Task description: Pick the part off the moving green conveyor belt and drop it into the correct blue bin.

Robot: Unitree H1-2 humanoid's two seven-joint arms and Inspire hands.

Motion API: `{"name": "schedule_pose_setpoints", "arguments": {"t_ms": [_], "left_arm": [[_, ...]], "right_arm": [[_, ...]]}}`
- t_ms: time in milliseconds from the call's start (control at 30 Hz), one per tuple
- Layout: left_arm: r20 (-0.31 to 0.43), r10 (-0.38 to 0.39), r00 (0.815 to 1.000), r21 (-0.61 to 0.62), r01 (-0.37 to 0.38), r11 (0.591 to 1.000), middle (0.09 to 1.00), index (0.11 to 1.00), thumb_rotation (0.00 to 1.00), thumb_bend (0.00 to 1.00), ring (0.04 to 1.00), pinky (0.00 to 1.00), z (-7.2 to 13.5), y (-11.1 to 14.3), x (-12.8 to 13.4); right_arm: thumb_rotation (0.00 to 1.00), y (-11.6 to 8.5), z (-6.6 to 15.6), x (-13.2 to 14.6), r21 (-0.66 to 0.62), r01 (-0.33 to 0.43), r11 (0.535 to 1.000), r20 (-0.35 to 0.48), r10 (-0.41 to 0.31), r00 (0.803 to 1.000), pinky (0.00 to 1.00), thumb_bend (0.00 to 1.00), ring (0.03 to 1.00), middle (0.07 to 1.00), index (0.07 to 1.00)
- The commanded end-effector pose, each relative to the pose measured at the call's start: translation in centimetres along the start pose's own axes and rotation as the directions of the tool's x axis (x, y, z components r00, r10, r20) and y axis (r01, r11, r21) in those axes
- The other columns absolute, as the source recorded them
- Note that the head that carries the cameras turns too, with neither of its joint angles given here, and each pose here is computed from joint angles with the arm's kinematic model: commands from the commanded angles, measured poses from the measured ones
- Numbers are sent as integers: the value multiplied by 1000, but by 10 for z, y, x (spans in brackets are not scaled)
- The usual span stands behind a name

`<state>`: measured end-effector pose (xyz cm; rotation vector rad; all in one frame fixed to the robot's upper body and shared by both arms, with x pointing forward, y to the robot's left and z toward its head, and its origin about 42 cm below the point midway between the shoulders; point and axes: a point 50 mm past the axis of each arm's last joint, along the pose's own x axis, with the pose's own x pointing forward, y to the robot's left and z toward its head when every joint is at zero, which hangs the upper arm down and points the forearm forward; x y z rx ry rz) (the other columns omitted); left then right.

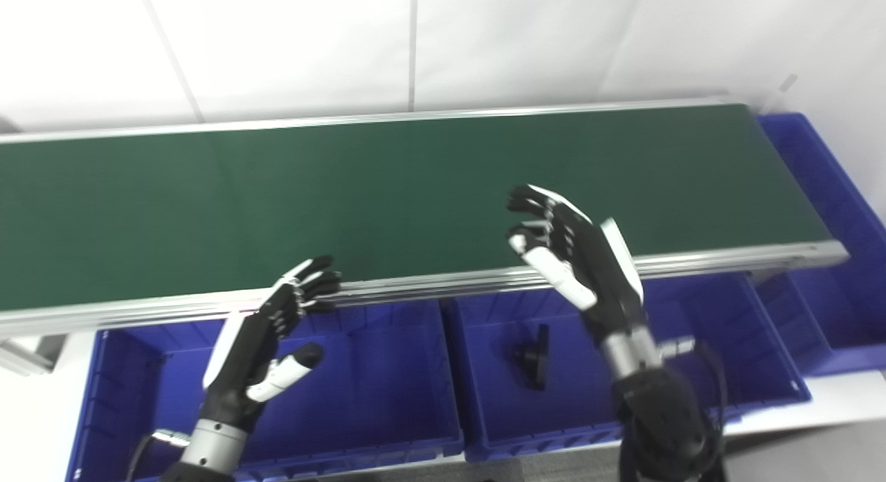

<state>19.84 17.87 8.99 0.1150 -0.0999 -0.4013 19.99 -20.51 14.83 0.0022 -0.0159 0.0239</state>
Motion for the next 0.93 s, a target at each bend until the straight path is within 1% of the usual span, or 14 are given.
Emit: {"name": "schedule_pose_setpoints", "arguments": {"t_ms": [0,67,133,200,367,433,600,667,733,900], "left_arm": [[70,9,998,-6,-8,1000,816,849,773,771,806,756,8,-9,4],[61,1,998,-5,-1,1000,823,854,780,780,818,771,5,-14,4],[58,-3,998,-1,3,1000,826,855,784,780,824,778,3,-16,5],[55,-5,998,8,5,1000,834,854,787,784,829,780,0,-21,5],[55,-10,998,40,8,999,843,854,793,778,829,769,-5,-27,5],[55,-12,998,43,10,999,850,858,787,763,834,772,-7,-27,4],[56,-17,998,47,14,999,852,861,788,768,835,776,-11,-28,2],[57,-20,998,48,17,999,849,860,788,763,835,776,-11,-29,2],[57,-20,998,45,18,999,848,856,780,752,837,776,-12,-30,1],[55,-22,998,48,19,999,853,855,780,761,843,782,-16,-30,-1]], "right_arm": [[786,2,-15,-9,93,0,996,110,-11,994,640,700,694,789,795],[824,0,-36,-13,88,-12,996,116,1,993,653,727,694,781,793],[838,-3,-45,-14,81,-17,997,121,7,993,657,743,692,776,788],[848,-9,-58,-14,67,-41,997,116,33,993,661,749,691,772,784],[832,-15,-78,-16,42,-83,996,96,78,992,659,745,694,772,777],[829,-15,-83,-17,25,-101,995,94,98,991,663,740,696,777,784],[829,-12,-90,-18,-19,-148,989,90,149,985,653,745,689,775,803],[837,-11,-91,-19,-39,-161,986,88,163,983,644,751,683,770,806],[854,-11,-92,-20,-61,-170,984,89,175,980,636,731,679,770,804],[860,-10,-95,-21,-82,-185,979,91,192,977,630,711,678,774,804]]}}
